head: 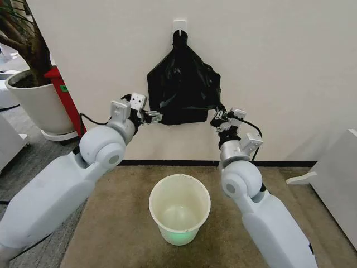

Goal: Place the garbage bag over the trash bin.

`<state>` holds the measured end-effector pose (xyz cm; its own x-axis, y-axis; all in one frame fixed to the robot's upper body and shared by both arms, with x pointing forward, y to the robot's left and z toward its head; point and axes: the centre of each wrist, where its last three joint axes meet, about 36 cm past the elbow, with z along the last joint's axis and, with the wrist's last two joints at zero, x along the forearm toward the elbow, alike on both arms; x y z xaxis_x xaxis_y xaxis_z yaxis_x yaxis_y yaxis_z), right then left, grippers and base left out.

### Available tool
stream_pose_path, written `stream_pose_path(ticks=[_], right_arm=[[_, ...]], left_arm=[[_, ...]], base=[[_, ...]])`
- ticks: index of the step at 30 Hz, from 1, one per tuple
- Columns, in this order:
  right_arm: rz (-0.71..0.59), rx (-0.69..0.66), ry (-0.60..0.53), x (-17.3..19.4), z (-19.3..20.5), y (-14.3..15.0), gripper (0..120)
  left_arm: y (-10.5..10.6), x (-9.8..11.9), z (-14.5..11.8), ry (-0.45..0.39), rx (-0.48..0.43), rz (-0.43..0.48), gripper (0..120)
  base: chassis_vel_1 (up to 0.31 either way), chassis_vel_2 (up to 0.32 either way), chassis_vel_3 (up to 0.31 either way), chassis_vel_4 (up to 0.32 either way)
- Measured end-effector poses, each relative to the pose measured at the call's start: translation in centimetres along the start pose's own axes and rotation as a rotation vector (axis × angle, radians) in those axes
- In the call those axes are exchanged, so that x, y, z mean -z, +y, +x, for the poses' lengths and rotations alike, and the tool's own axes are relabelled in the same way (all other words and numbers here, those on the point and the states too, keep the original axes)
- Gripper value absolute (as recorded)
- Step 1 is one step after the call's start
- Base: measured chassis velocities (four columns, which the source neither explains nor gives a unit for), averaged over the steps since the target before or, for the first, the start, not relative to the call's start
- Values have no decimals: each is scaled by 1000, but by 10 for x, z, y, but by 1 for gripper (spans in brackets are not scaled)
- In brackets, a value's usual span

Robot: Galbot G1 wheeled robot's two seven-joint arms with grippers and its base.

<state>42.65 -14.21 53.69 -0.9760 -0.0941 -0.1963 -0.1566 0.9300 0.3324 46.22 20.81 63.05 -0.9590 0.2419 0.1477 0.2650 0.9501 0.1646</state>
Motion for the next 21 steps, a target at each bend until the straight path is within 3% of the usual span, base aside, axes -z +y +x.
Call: stream_pose_path(ticks=[9,16,18,21], right_arm=[[196,76,-51,-13,17,-12,37],[438,134,-143,-8,31,-25,69],[507,138,-167,0,34,-27,74],[513,139,-168,1,34,-27,76]], left_arm=[[2,-1,3,-9,2,11,96],[4,-2,4,-12,7,18,95],[4,-2,4,-13,9,18,95],[4,-2,4,-13,9,18,95]], base=[[0,0,0,0],[0,0,0,0],[0,0,0,0],[0,0,0,0]])
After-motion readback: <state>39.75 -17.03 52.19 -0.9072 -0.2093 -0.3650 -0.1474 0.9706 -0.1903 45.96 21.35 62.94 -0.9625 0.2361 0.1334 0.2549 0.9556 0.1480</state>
